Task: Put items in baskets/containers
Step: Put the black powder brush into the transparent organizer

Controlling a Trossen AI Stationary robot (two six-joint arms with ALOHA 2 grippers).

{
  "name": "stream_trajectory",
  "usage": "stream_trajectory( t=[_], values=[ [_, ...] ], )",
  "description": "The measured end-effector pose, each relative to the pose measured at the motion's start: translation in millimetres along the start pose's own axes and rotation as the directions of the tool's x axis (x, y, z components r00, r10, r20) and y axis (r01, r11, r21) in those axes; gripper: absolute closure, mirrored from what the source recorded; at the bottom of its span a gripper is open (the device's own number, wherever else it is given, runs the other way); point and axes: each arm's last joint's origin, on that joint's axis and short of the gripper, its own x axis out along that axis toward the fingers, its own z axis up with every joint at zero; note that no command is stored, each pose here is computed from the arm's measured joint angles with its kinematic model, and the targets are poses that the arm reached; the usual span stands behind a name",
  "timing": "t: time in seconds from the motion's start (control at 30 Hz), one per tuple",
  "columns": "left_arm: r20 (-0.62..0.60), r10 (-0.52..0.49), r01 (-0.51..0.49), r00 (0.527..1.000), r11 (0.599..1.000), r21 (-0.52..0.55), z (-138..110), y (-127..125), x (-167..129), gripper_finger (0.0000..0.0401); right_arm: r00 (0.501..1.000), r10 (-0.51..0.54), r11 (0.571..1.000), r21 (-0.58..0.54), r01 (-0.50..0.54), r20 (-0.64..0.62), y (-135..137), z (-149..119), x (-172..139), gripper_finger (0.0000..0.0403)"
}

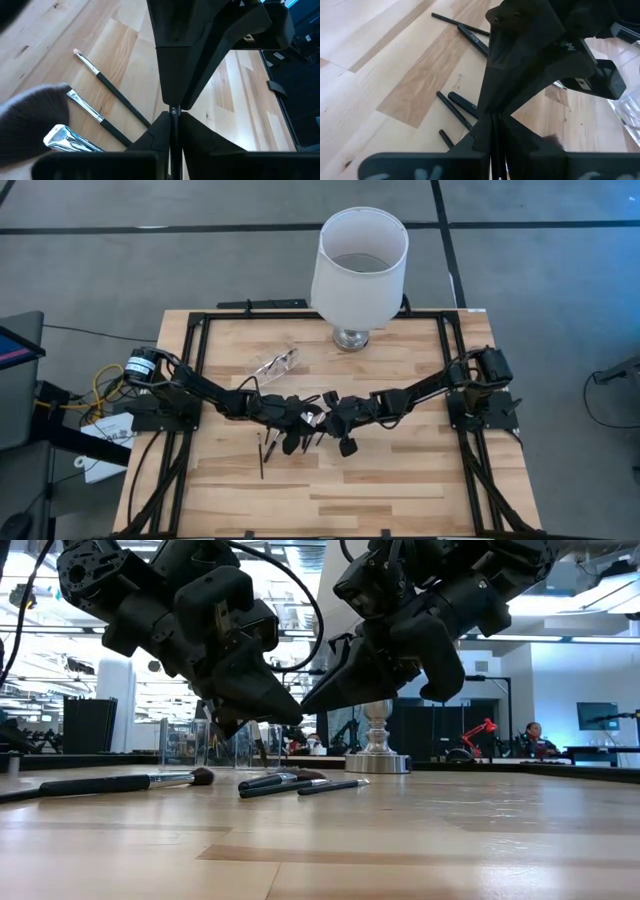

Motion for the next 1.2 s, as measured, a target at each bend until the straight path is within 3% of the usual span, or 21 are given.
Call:
stream_trajectory(
  t=[0.2, 0.37, 0.53, 0.73, 0.87, 0.97, 1.1, 1.2],
  values=[
    [0.007, 0.000, 0.000, 1.000, 0.999, 0.033, 2, 1, -1, 0.0380, 1.000, -0.004, 1.000, 0.025, 0.004, 0.023, -2, 16, -3, 0.0357],
    [0.059, 0.009, -0.010, 0.998, 1.000, 0.024, 13, 6, -5, 0.0379, 0.990, -0.135, 0.991, 0.013, 0.134, 0.052, -10, 57, -32, 0.0323],
    [0.186, -0.018, -0.004, 0.982, 0.993, 0.117, 43, 2, -30, 0.0379, 0.954, -0.261, 0.965, 0.008, 0.263, 0.149, -16, 105, -94, 0.0305],
    [0.373, -0.070, -0.042, 0.925, 0.958, 0.285, 81, -11, -84, 0.0376, 0.939, -0.276, 0.960, 0.010, 0.280, 0.207, -8, 123, -174, 0.0302],
    [0.457, -0.062, -0.116, 0.888, 0.929, 0.352, 88, -13, -109, 0.0379, 0.938, -0.277, 0.961, 0.045, 0.274, 0.209, -5, 104, -188, 0.0305],
    [0.458, -0.065, -0.145, 0.887, 0.902, 0.407, 78, -9, -113, 0.0379, 0.920, -0.331, 0.943, 0.063, 0.326, 0.211, -8, 73, -164, 0.0305],
    [0.495, -0.079, -0.156, 0.865, 0.896, 0.416, 70, -5, -112, 0.0379, 0.833, -0.444, 0.895, 0.133, 0.425, 0.331, -28, 42, -131, 0.0305],
    [0.491, -0.076, -0.157, 0.868, 0.896, 0.416, 66, -3, -111, 0.0379, 0.812, -0.385, 0.922, 0.138, 0.362, 0.438, -45, 27, -112, 0.0305]
  ],
)
